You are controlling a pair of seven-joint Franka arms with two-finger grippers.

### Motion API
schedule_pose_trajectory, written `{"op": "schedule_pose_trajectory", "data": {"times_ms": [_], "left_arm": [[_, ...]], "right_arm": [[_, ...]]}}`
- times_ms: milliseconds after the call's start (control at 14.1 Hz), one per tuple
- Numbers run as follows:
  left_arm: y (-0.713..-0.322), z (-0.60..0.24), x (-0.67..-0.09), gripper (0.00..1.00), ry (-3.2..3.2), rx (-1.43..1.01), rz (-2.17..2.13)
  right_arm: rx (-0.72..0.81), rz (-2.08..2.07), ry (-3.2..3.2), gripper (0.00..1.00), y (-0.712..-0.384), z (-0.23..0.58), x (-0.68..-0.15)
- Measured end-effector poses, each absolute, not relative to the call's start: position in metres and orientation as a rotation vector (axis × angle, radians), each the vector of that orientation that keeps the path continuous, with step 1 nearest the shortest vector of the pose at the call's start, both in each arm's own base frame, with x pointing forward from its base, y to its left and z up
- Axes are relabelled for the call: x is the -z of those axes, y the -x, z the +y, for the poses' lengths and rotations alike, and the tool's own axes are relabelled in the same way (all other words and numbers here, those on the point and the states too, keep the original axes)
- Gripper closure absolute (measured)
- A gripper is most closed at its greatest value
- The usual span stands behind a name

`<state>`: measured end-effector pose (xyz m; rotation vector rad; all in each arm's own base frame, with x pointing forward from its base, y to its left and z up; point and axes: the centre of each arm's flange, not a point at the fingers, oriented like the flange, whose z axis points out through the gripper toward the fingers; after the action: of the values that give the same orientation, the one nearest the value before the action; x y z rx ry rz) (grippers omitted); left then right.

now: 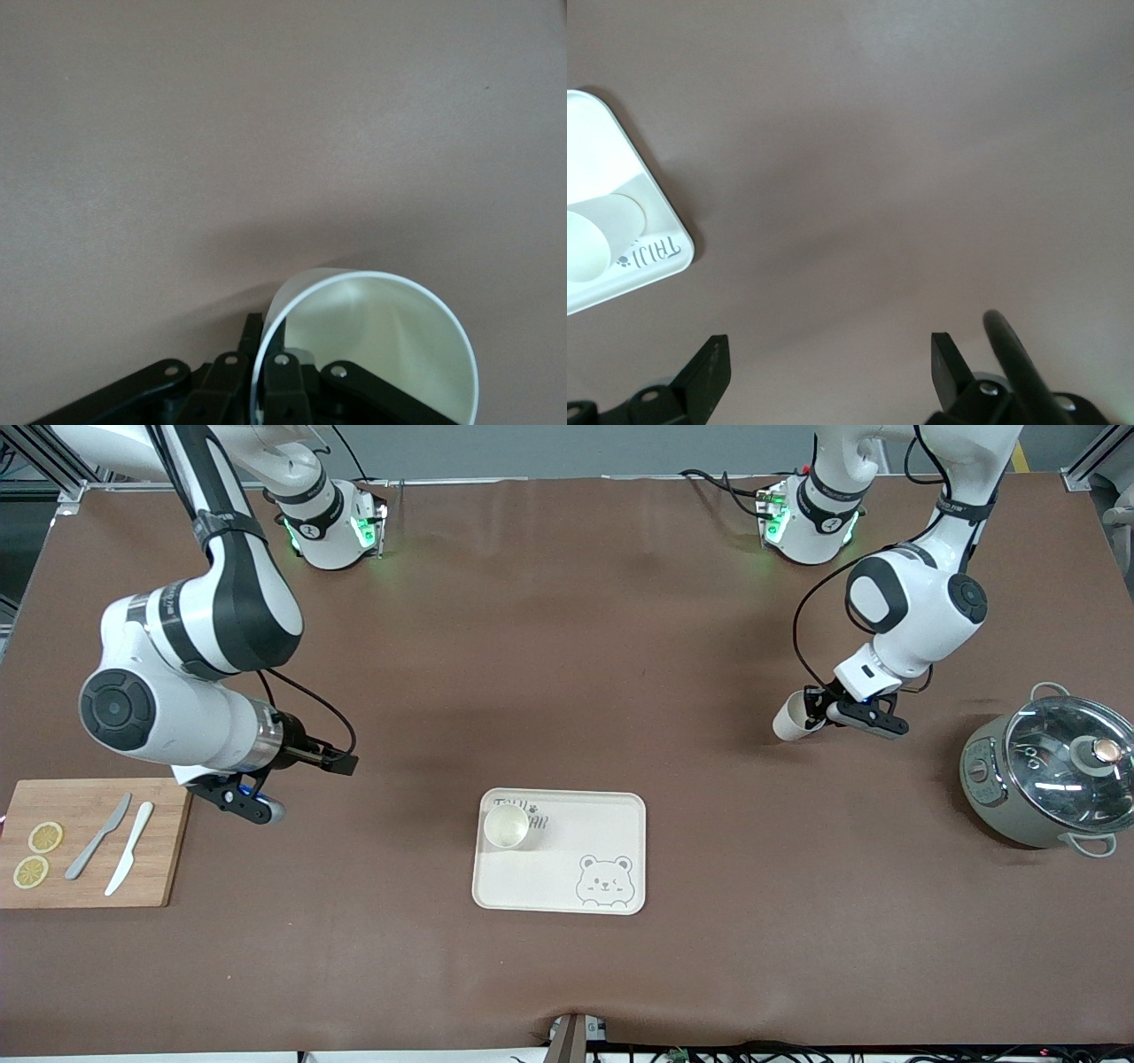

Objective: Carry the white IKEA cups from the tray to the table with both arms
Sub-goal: 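Lower the cup with the left gripper while the right gripper reaches the tray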

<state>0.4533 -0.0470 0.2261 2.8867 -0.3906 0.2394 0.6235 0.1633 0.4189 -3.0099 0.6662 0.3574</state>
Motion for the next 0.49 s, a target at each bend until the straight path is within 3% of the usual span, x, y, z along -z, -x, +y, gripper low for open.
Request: {"op": "schedule_pose_trajectory", "data": {"times_ms": [495], "left_arm": [[-0.454, -0.042, -0.204, 0.96, -2.92, -0.248, -0.477]], "right_arm": [[-0.364, 0.788, 2.987, 0.0, -0.63, 0.187, -0.38]]}}
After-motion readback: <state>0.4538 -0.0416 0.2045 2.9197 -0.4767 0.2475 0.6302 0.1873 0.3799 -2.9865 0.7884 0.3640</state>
